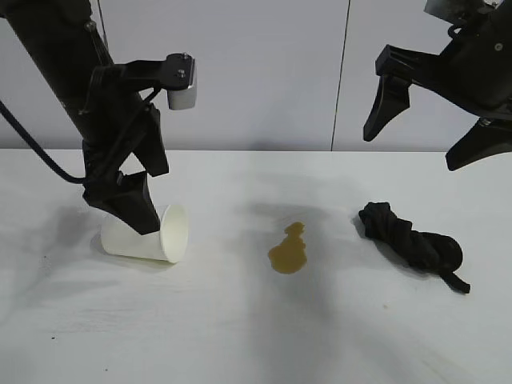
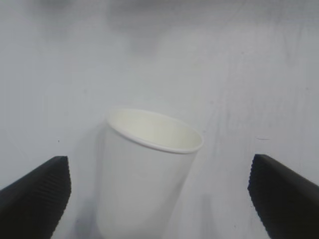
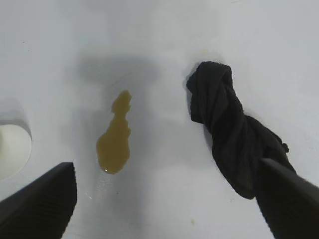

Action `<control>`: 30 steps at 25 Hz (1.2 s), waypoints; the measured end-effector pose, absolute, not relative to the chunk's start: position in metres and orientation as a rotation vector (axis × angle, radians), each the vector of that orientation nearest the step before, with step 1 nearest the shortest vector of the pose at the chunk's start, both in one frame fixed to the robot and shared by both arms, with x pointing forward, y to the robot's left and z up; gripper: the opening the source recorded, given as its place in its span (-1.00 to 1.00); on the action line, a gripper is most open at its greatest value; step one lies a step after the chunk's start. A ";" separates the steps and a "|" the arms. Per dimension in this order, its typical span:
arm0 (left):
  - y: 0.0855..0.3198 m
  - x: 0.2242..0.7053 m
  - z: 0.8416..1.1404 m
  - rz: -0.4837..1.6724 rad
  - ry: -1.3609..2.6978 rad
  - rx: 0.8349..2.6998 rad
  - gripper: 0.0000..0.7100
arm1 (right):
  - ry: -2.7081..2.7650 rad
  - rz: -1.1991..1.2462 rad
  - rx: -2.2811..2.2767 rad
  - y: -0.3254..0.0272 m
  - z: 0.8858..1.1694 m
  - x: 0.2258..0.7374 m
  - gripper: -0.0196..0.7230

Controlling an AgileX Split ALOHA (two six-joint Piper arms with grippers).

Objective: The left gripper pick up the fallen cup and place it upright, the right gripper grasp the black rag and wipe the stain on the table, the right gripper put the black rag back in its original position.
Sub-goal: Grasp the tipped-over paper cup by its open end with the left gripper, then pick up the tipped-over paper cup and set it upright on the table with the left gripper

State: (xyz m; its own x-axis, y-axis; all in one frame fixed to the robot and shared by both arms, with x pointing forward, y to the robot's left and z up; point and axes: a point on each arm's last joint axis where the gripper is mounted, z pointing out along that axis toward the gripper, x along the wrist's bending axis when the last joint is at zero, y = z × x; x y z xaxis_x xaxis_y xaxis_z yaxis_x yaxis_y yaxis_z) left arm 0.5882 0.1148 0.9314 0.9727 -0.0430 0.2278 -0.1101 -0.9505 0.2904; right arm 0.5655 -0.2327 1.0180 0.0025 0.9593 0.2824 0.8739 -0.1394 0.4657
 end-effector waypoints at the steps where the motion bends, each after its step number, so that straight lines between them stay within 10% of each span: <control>1: 0.116 0.588 0.928 0.327 -0.120 2.817 0.93 | 1.950 0.818 2.107 -0.233 1.018 0.566 0.87; 16: 0.120 0.594 0.888 0.359 -0.113 2.844 0.90 | 1.955 0.814 2.105 -0.233 1.018 0.565 0.87; 23: 0.119 0.594 0.890 0.364 -0.093 2.832 0.11 | 1.960 0.813 2.099 -0.233 1.018 0.565 0.87; 30: 0.122 0.593 0.918 0.361 0.005 2.724 0.03 | 1.961 0.813 2.099 -0.233 1.018 0.565 0.87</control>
